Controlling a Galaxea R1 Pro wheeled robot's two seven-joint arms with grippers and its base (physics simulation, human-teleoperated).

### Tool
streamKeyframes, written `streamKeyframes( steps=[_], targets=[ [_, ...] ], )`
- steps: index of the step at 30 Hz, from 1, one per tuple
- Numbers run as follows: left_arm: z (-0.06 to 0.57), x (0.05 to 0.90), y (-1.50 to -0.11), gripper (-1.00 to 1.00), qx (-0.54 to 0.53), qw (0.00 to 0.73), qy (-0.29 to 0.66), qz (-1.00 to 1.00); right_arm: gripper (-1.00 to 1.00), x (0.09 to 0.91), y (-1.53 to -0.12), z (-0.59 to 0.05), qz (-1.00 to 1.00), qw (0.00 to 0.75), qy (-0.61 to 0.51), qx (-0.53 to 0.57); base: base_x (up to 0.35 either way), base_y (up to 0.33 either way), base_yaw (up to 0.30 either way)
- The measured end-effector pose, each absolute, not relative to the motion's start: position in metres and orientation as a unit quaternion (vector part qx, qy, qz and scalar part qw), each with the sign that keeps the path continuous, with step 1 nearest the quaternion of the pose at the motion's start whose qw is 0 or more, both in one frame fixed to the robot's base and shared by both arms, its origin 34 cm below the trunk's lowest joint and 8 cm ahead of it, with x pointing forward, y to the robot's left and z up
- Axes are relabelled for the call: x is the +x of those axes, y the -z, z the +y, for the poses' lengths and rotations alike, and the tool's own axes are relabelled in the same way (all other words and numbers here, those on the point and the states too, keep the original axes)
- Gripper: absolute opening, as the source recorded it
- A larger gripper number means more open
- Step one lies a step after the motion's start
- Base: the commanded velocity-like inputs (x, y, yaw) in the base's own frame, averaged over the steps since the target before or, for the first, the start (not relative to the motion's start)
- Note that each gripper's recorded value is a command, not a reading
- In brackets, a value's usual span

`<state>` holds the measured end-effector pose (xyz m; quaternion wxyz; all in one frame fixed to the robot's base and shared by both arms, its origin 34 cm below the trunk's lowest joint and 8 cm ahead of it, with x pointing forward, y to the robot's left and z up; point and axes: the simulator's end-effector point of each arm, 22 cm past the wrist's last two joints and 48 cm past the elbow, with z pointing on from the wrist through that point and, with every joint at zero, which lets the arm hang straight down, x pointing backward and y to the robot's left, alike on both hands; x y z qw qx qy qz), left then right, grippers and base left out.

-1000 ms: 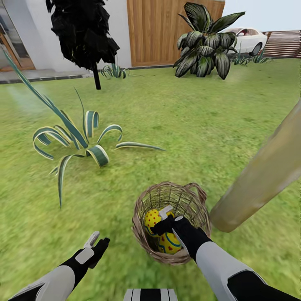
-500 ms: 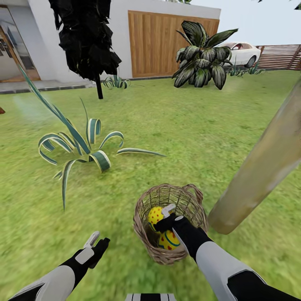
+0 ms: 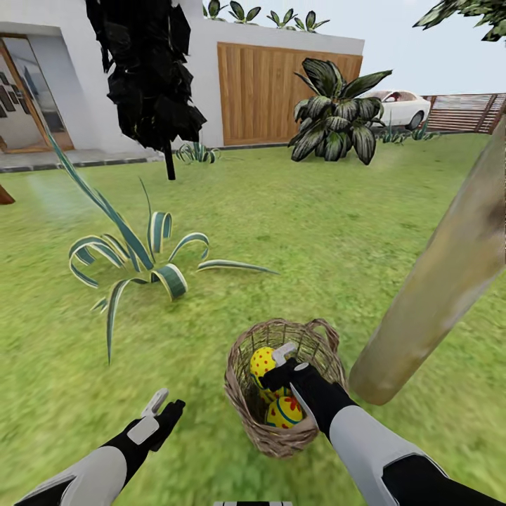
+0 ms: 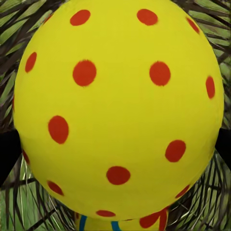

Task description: Take the three Easter eggs out of the wicker basket on the lawn in the garden, then place them on the lawn next to a single tree (choose any tree) so that all three eggs are next to the same tree and none are left in the basket.

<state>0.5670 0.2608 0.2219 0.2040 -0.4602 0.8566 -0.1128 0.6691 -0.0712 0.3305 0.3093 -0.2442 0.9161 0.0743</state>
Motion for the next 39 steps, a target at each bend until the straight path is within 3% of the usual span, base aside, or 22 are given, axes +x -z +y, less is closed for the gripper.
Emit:
streamKeyframes(
  steps=[16,28,39],
  targets=[
    [0.259,0.576,-0.258,1.00,-0.460,0.203,0.114,0.857,-1.00,0.662,-0.353,-0.079,0.931,0.265,-0.070,-0.241,0.000,0.000,0.000],
    [0.260,0.583,-0.284,1.00,-0.461,0.203,0.113,0.856,-1.00,0.647,-0.366,-0.135,0.943,0.208,-0.131,-0.223,-0.115,0.000,0.000],
    [0.261,0.588,-0.308,1.00,-0.461,0.203,0.113,0.856,-1.00,0.624,-0.437,-0.116,0.886,0.194,-0.344,-0.243,0.000,0.000,0.000]
  ],
)
